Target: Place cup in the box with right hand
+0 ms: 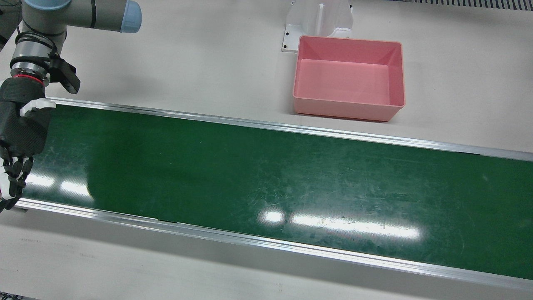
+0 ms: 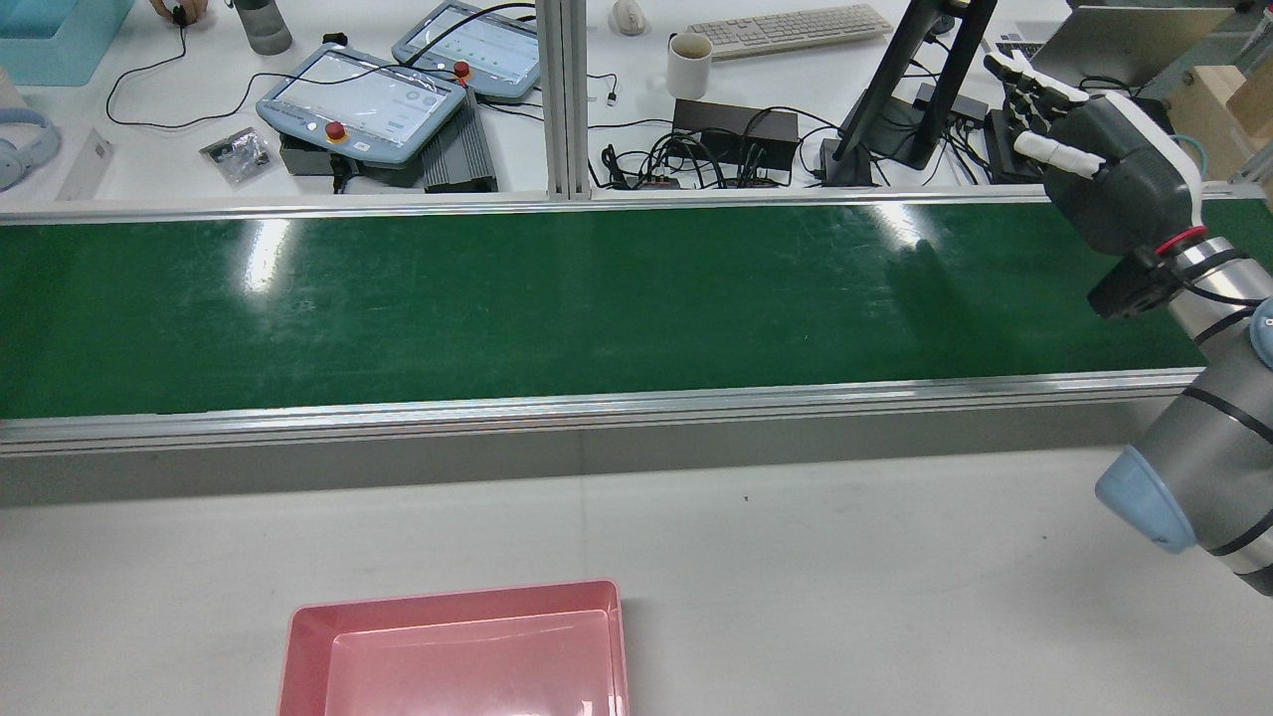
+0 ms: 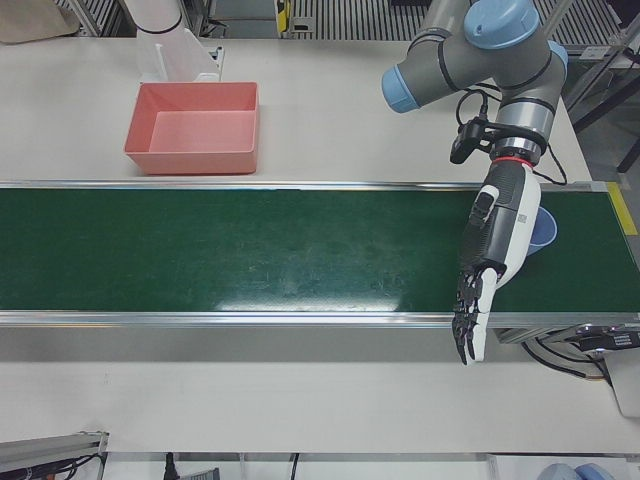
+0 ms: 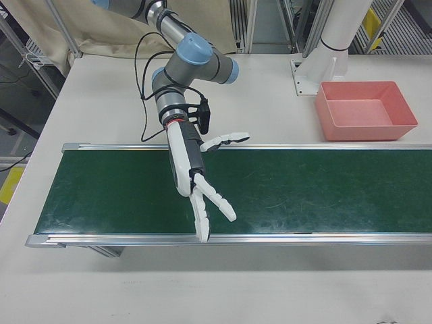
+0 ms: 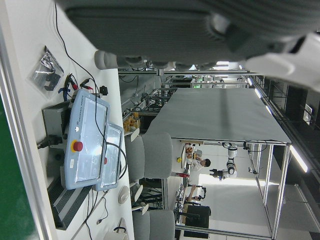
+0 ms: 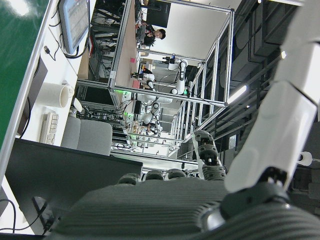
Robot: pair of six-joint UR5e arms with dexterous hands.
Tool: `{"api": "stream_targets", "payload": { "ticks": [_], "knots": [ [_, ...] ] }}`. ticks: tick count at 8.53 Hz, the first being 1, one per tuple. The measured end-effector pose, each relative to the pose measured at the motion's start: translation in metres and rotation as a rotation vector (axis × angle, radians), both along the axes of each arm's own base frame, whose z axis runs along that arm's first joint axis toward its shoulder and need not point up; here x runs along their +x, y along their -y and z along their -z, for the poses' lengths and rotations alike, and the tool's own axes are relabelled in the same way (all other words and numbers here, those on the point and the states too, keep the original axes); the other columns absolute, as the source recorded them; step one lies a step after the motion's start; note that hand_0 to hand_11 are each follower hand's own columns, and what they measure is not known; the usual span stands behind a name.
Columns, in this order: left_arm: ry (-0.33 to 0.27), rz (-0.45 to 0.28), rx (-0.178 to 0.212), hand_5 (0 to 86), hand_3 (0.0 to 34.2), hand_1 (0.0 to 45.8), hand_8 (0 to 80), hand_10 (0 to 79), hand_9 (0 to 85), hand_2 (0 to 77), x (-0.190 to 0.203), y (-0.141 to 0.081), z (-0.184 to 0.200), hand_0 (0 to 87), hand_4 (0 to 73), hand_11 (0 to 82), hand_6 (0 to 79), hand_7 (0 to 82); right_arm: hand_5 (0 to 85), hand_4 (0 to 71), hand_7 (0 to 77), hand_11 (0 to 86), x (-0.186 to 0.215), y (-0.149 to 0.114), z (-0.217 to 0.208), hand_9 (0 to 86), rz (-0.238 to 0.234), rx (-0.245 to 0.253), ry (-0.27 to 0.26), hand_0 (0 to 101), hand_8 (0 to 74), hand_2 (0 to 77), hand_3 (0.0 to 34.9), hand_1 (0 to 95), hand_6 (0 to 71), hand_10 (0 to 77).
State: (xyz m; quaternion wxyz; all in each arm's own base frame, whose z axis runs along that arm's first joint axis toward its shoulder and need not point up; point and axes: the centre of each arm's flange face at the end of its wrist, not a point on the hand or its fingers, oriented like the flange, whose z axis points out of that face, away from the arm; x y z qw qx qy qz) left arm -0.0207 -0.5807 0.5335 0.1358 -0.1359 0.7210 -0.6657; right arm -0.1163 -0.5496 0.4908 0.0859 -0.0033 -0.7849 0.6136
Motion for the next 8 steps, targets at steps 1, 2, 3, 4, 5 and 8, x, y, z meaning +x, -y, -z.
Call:
{"api": "stream_targets", "payload": {
  "ticks": [1, 2, 3, 4, 5, 8],
  "knots": [
    [0.0, 0.0, 0.0, 0.0, 0.0, 0.5, 0.0, 0.0, 0.0, 0.5, 0.0, 0.0, 0.0, 0.0, 0.0, 0.0, 0.0, 0.0, 2.2, 0.0, 1.6, 1.1, 0.001, -0.001, -0.001, 1.1, 0.0, -0.002, -0.002, 38, 0.5, 3.3, 0.0, 14.2, 0.5, 0.0],
    [0.0, 0.0, 0.0, 0.0, 0.0, 0.5, 0.0, 0.0, 0.0, 0.5, 0.0, 0.0, 0.0, 0.0, 0.0, 0.0, 0.0, 0.0, 2.2, 0.0, 1.6, 1.1, 0.001, -0.001, -0.004, 1.1, 0.001, -0.006, -0.006, 46, 0.5, 3.3, 0.0, 14.2, 0.5, 0.0],
    [0.0, 0.0, 0.0, 0.0, 0.0, 0.5, 0.0, 0.0, 0.0, 0.5, 0.0, 0.0, 0.0, 0.0, 0.0, 0.0, 0.0, 0.0, 4.9, 0.0, 1.6, 1.1, 0.0, -0.002, -0.007, 1.1, 0.002, -0.012, -0.013, 48, 0.5, 2.7, 0.0, 15.8, 0.5, 0.0],
    [0.0, 0.0, 0.0, 0.0, 0.0, 0.5, 0.0, 0.0, 0.0, 0.5, 0.0, 0.0, 0.0, 0.0, 0.0, 0.0, 0.0, 0.0, 4.4, 0.0, 1.6, 1.1, -0.001, -0.002, -0.012, 1.1, 0.002, -0.02, -0.021, 49, 0.5, 9.3, 0.0, 19.1, 0.5, 0.0],
    [0.0, 0.0, 0.0, 0.0, 0.0, 0.5, 0.0, 0.0, 0.0, 0.5, 0.0, 0.0, 0.0, 0.0, 0.0, 0.0, 0.0, 0.0, 4.4, 0.0, 1.6, 1.1, 0.0, -0.002, -0.014, 1.1, 0.0, -0.025, -0.031, 49, 0.5, 9.3, 0.0, 19.1, 0.5, 0.0],
    [0.0, 0.0, 0.0, 0.0, 0.0, 0.5, 0.0, 0.0, 0.0, 0.5, 0.0, 0.0, 0.0, 0.0, 0.0, 0.0, 0.0, 0.0, 3.3, 0.0, 1.6, 1.1, 0.024, -0.002, -0.017, 1.1, -0.054, -0.025, -0.105, 48, 0.5, 1.6, 0.0, 13.6, 0.5, 0.0]
  ]
}}
